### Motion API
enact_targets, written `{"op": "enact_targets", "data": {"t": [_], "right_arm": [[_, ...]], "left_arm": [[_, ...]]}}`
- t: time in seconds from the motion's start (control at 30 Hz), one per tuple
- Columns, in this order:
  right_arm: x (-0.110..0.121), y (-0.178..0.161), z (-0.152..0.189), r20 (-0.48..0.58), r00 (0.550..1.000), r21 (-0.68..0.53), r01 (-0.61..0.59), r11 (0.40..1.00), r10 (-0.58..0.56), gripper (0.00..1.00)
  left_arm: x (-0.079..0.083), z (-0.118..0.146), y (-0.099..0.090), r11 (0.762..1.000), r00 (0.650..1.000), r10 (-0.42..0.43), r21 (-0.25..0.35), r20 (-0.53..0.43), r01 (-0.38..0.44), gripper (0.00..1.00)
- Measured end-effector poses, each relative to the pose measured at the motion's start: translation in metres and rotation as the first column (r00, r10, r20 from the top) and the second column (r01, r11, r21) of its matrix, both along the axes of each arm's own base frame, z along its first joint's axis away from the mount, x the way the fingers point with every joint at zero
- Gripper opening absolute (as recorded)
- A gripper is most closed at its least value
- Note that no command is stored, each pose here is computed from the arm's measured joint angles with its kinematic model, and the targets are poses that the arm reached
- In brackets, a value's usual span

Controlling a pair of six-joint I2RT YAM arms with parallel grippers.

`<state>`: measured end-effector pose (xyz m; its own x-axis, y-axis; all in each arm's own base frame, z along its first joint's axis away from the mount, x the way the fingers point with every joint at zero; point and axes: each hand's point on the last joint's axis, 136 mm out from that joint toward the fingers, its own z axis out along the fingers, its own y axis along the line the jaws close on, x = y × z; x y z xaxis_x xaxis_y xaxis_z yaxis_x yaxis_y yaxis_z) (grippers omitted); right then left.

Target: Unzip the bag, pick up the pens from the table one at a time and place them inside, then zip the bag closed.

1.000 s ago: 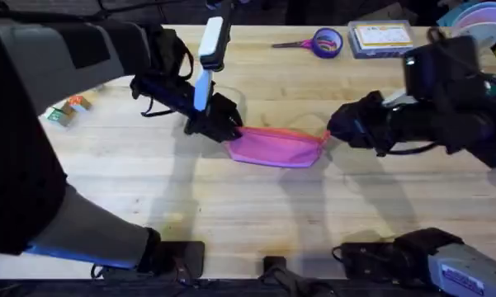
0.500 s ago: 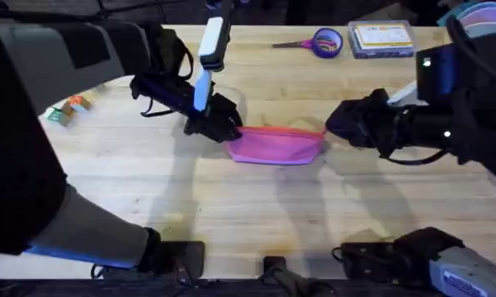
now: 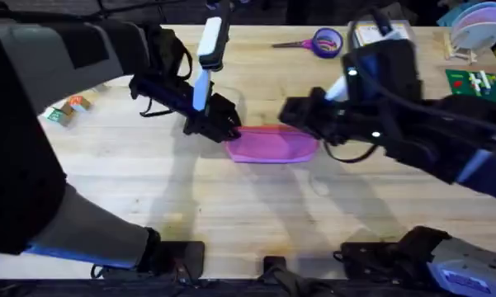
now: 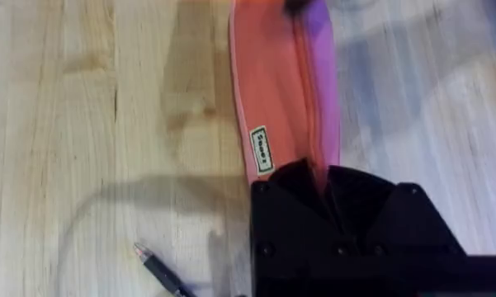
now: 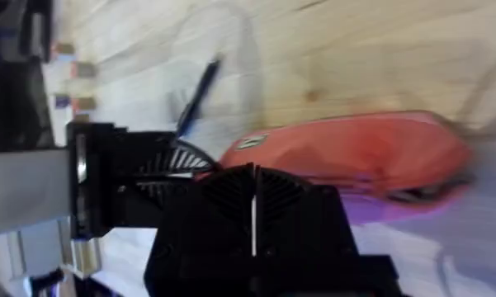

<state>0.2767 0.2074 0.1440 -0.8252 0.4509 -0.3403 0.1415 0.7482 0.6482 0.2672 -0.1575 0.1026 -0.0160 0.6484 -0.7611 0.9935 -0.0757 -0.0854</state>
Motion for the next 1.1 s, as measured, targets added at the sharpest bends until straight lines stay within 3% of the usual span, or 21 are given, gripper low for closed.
{"op": "enact_targets", "data": {"t": [0.17,0.33,0.67,0.87,1.0,1.1], "right_arm": [[0.006,0.036,0.001,0.058,0.996,0.041,-0.077,0.996,0.075,0.033],[0.000,0.053,-0.007,0.049,0.992,0.039,-0.121,0.992,0.120,0.032],[-0.002,0.056,-0.003,0.077,0.984,0.011,-0.163,0.987,0.162,0.032],[-0.009,0.041,0.006,0.074,0.979,-0.085,-0.184,0.979,0.191,0.033],[-0.014,0.033,0.021,0.090,0.968,-0.153,-0.218,0.964,0.233,0.195],[-0.017,0.028,0.037,0.110,0.958,-0.185,-0.242,0.952,0.265,0.394]], "left_arm": [[0.000,0.000,0.000,1.000,1.000,-0.001,0.000,-0.001,0.001,0.043],[0.000,0.000,0.000,1.000,1.000,-0.001,0.000,-0.001,0.001,0.043],[0.000,0.000,0.000,1.000,1.000,-0.001,0.000,-0.001,0.001,0.043],[0.000,0.000,0.000,1.000,1.000,-0.001,0.000,-0.001,0.001,0.043],[0.000,0.000,0.000,1.000,1.000,-0.001,0.000,-0.001,0.001,0.043],[0.000,0.000,0.000,1.000,1.000,-0.001,0.000,-0.001,0.001,0.043]]}}
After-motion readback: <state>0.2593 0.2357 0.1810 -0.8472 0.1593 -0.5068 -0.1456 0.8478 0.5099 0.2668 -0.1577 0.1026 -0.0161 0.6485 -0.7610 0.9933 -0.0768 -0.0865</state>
